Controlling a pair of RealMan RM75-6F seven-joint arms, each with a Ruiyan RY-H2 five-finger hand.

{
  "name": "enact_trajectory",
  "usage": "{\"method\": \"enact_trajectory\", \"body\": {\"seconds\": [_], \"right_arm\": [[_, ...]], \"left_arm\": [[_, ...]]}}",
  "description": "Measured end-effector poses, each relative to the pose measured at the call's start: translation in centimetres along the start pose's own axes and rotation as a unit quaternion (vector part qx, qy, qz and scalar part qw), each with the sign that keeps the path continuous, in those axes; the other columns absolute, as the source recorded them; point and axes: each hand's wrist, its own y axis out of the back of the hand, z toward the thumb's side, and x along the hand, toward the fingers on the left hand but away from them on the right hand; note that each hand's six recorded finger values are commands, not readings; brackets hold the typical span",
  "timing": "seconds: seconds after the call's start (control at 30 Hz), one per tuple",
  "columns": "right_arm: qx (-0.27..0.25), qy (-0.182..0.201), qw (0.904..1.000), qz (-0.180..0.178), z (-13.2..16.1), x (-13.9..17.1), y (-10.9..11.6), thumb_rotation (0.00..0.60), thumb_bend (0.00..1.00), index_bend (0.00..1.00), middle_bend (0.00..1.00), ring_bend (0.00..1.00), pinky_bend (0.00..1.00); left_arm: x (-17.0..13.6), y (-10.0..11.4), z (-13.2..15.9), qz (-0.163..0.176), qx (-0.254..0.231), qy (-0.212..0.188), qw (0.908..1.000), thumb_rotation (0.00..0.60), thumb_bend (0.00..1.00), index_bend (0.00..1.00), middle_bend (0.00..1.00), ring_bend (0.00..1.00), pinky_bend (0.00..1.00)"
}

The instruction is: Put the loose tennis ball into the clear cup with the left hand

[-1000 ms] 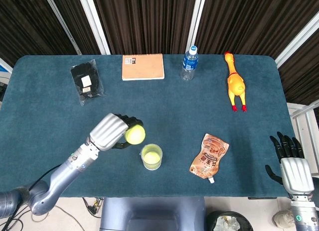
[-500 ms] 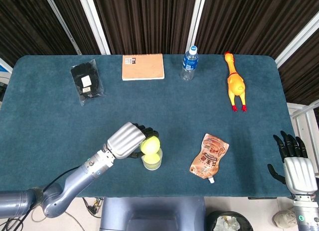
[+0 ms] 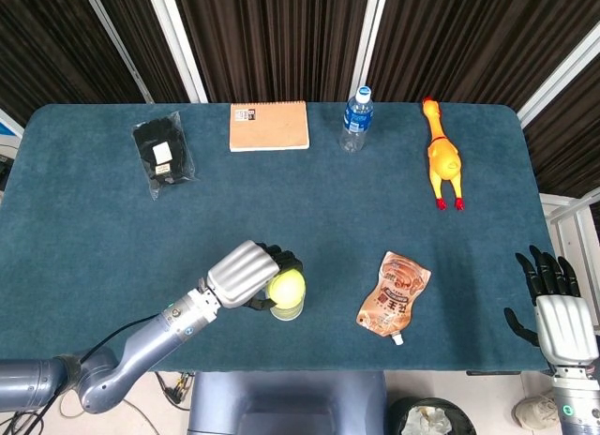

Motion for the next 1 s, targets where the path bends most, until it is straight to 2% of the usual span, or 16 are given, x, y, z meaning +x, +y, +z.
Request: {"method": "enact_trajectory", "body": {"seconds": [0.13, 0.37, 0.57, 0.7, 0.83, 0.9, 1.0], "right_arm": [[0.001, -0.001, 1.0000, -0.002, 0.0, 0.0, 0.1, 0.600, 0.35, 0.11, 0.00, 0.01, 0.00], [0.000, -0.004, 1.0000, -0.005, 0.0, 0.0, 0.1, 0.600, 0.35, 0.11, 0.00, 0.01, 0.00], [0.003, -0.003, 1.0000, 0.000, 0.1, 0.0, -0.1, 0.600, 0.35, 0.11, 0.00, 0.01, 0.00], [0.004, -0.003, 1.0000, 0.001, 0.1, -0.1, -0.2, 0.600, 0.35, 0.11, 0.00, 0.01, 0.00], [0.005, -0.005, 1.0000, 0.002, 0.1, -0.1, -0.3, 0.600, 0.35, 0.11, 0.00, 0.01, 0.00], [0.006, -0.005, 1.0000, 0.003, 0.1, -0.1, -0.4, 0.600, 0.35, 0.11, 0.00, 0.01, 0.00], [0.008, -0.004, 0.9999, 0.004, 0.2, -0.1, -0.5, 0.600, 0.35, 0.11, 0.00, 0.01, 0.00]], "left_arm": [[0.0, 0.0, 0.2, -0.008, -0.003, -0.002, 1.0000, 0.600, 0.03, 0.30, 0.18, 0.17, 0.34], [-0.4, 1.7, -0.1, -0.009, -0.001, 0.001, 1.0000, 0.600, 0.03, 0.27, 0.14, 0.11, 0.25], [-1.1, 3.1, -0.7, -0.004, 0.002, 0.011, 0.9999, 0.600, 0.01, 0.26, 0.16, 0.10, 0.23], [-1.4, 4.2, -1.5, 0.027, 0.017, 0.025, 0.9992, 0.600, 0.03, 0.25, 0.17, 0.11, 0.25], [-2.8, 5.7, -3.2, 0.080, 0.052, 0.059, 0.9937, 0.600, 0.05, 0.22, 0.17, 0.12, 0.26], [-4.4, 6.3, -4.6, 0.106, 0.076, 0.091, 0.9872, 0.600, 0.05, 0.22, 0.15, 0.12, 0.26], [-7.9, 6.2, -7.1, 0.122, 0.111, 0.153, 0.9743, 0.600, 0.05, 0.20, 0.14, 0.12, 0.26]]}}
